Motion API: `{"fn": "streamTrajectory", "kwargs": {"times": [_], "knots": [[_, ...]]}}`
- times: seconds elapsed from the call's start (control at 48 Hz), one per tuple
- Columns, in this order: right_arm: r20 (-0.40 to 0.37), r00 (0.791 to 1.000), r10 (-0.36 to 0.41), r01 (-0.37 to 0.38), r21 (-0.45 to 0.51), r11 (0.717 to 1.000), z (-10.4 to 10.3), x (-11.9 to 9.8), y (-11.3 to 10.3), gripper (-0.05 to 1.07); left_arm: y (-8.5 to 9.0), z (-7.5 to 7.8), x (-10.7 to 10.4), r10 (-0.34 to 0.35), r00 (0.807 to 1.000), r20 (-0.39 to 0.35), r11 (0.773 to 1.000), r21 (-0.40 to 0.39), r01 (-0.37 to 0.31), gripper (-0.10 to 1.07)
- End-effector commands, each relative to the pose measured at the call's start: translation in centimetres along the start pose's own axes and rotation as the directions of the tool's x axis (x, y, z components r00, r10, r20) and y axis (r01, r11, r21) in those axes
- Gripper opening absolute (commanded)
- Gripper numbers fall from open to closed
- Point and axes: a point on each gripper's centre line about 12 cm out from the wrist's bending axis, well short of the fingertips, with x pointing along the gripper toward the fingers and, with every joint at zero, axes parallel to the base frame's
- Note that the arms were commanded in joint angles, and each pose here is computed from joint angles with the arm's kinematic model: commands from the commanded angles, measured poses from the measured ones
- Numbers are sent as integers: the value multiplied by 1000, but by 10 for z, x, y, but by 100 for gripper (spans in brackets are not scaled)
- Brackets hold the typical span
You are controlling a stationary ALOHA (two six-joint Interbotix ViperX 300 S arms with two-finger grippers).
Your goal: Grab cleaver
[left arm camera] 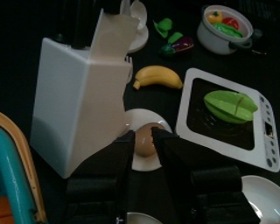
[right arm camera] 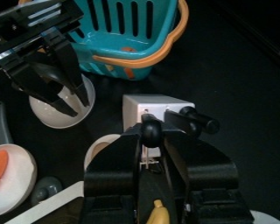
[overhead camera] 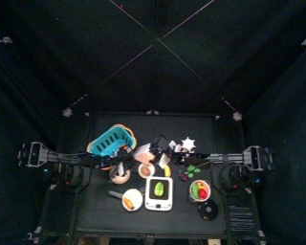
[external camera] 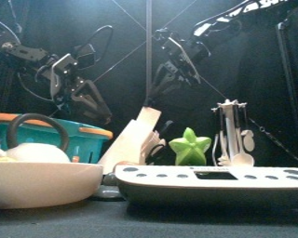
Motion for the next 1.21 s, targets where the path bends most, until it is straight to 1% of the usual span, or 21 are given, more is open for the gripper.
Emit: {"fn": "streamTrajectory", "kwargs": {"times": [0.0, 0.104, 0.271, 0.354, 0.417, 0.604, 0.792, 0.938, 1.021, 1.188], "knots": [[48, 999, 21, -21, 8, 1000, 14, -13, 2, 53, -3, 10, 3, -5, 1000, -1, 1000, -15, 5, 68], [63, 998, 26, -27, 10, 1000, 19, -17, 2, 53, -3, 8, 6, 0, 1000, -29, 998, -56, -2, 68], [50, 998, 32, -32, 9, 999, 13, -15, 3, 53, 6, 2, 13, 35, 996, -77, 987, -156, -47, 68], [43, 999, 31, -31, 6, 999, 10, -13, 4, 53, 8, 1, 18, 42, 994, -97, 982, -180, -59, 68], [41, 999, 30, -31, 6, 1000, 10, -13, 3, 53, 7, 2, 24, 43, 993, -112, 980, -189, -63, 68], [47, 998, 32, -32, 7, 999, 12, -14, 4, 53, 8, 10, 44, 50, 992, -120, 978, -198, -73, 67], [44, 999, 33, -33, 6, 999, 10, -14, 4, 53, 18, 7, 57, 78, 987, -143, 968, -226, -109, 66], [51, 998, 32, -33, 5, 999, 12, -16, 3, 53, 28, 1, 61, 101, 981, -163, 959, -246, -140, 58], [52, 998, 33, -33, 6, 999, 12, -17, 3, 53, 33, 1, 62, 114, 980, -166, 955, -254, -154, 54], [48, 998, 32, -32, 1, 999, 10, -17, 2, 53, 40, -1, 64, 130, 976, -172, 948, -267, -174, 52]]}}
